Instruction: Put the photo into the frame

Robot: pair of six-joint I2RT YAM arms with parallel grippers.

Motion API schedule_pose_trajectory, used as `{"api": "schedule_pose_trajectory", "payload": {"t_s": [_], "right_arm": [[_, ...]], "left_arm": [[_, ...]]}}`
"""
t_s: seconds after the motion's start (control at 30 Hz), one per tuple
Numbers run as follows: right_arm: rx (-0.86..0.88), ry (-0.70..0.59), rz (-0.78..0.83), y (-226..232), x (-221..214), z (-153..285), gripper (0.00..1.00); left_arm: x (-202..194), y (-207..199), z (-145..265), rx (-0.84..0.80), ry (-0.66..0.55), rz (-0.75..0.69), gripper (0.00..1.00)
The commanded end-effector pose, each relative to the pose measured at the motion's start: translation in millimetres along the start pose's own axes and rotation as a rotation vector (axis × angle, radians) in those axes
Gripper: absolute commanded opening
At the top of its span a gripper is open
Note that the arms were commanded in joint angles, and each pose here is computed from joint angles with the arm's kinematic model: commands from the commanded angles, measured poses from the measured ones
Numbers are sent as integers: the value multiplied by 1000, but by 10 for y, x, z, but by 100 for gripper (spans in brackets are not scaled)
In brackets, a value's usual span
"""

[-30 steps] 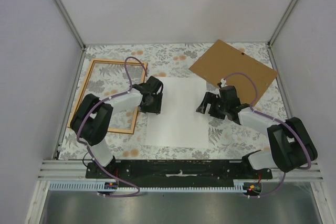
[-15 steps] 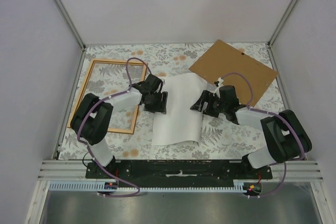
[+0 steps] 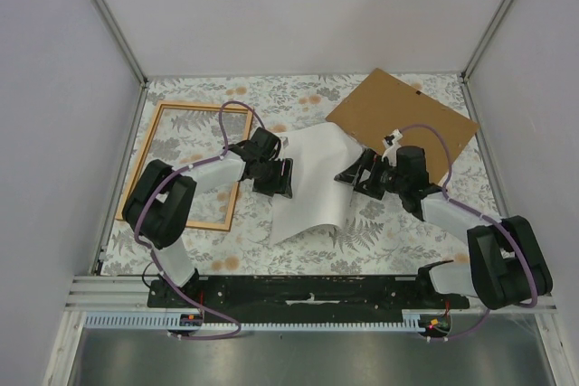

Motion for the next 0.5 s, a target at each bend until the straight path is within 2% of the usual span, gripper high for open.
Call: {"api": "schedule_pose_trajectory", "payload": {"t_s": [0.0, 0.17, 0.47], "right_arm": [[169, -30, -10, 293, 128, 60, 98], [284, -47, -80, 430, 156, 65, 98], [329, -98, -158, 556, 215, 210, 98]], "left_arm": [[-377, 100, -161, 19, 141, 12, 67], [-421, 127, -139, 29, 156, 5, 67], [-505, 164, -59, 49, 166, 6, 67]]}}
Point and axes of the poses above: each gripper's point midway between its finger pads, its own z axis back along the fingers, its own y axis along the line the jaws close on, x = y × z, the point moved 3 cm from there along z, back along the fingers, and after that the axes turned 3 degrees about z, right-handed, at the moved point
